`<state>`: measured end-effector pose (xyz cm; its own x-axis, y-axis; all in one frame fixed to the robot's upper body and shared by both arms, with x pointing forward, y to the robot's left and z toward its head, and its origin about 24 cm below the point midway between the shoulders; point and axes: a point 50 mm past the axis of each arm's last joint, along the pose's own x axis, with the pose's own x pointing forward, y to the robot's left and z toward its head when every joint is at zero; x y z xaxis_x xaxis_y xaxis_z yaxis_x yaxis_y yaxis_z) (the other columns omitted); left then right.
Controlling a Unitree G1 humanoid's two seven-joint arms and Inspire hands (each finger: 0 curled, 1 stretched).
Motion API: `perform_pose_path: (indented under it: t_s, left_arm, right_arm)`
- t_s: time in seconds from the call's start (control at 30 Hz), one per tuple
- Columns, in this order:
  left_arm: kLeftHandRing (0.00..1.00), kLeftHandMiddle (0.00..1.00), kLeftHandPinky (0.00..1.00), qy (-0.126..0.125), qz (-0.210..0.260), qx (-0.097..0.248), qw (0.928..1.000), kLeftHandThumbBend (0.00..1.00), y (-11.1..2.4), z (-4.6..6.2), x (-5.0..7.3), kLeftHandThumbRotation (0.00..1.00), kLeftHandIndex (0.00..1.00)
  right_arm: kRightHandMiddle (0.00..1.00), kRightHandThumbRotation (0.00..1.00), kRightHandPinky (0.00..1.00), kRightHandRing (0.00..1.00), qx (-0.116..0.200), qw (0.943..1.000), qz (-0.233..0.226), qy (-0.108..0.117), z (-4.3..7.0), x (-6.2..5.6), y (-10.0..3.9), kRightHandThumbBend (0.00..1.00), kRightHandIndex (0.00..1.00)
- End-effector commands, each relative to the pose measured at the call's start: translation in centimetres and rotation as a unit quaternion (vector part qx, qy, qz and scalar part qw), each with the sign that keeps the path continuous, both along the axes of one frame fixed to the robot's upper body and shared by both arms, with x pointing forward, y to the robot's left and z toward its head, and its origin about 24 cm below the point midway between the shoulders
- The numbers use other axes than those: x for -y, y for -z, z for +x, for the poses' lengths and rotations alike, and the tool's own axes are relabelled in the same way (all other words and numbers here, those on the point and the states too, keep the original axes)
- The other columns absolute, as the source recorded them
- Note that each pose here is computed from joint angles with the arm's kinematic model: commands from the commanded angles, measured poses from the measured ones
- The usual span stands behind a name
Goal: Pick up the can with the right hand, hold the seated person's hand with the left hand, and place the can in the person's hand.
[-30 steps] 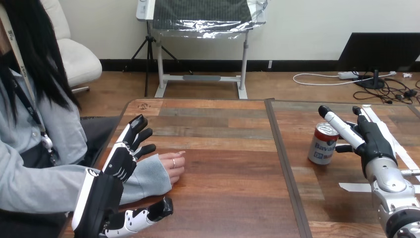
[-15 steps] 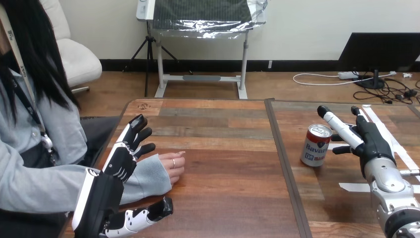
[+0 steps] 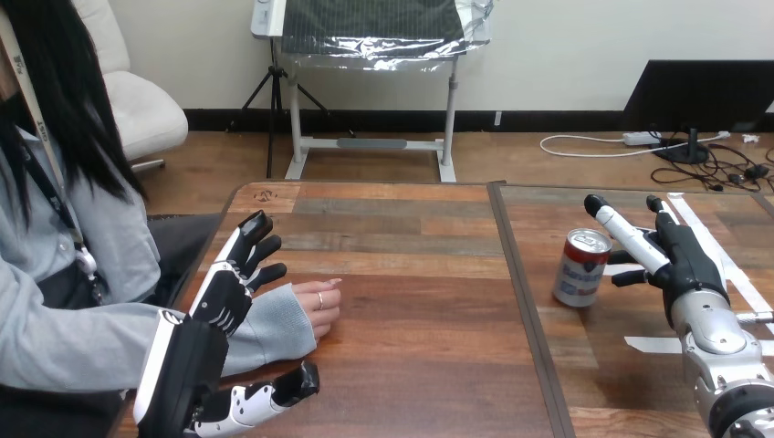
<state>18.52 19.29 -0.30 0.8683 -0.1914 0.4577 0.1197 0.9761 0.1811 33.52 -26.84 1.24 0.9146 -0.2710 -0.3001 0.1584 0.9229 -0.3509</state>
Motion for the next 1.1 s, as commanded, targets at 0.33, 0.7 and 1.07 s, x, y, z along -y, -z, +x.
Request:
perform_pose_path:
  t_s: [0.33, 0.7, 1.07]
  left_arm:
    - [0.90, 0.93, 0.80, 0.008, -0.004, 0.044, 0.9990, 1.00, -1.4, 1.1, 0.6, 0.56, 0.92]
    - [0.91, 0.94, 0.81, 0.007, -0.001, 0.046, 0.9989, 1.00, -1.4, 1.0, 0.6, 0.56, 0.93]
    - [0.90, 0.94, 0.81, 0.011, -0.003, 0.044, 0.9990, 1.00, -1.4, 1.1, 0.7, 0.57, 0.92]
  right_arm:
    - [0.78, 0.68, 0.60, 0.74, 0.058, 0.9979, -0.003, -0.028, 2.6, -1.4, -3.5, 1.00, 1.00]
    - [0.92, 0.67, 0.78, 0.88, 0.055, 0.9977, 0.017, -0.035, 2.5, -1.9, -3.0, 1.00, 1.00]
    - [0.97, 0.64, 0.93, 0.95, 0.049, 0.9976, 0.020, -0.045, 2.2, -2.3, -2.4, 1.00, 1.00]
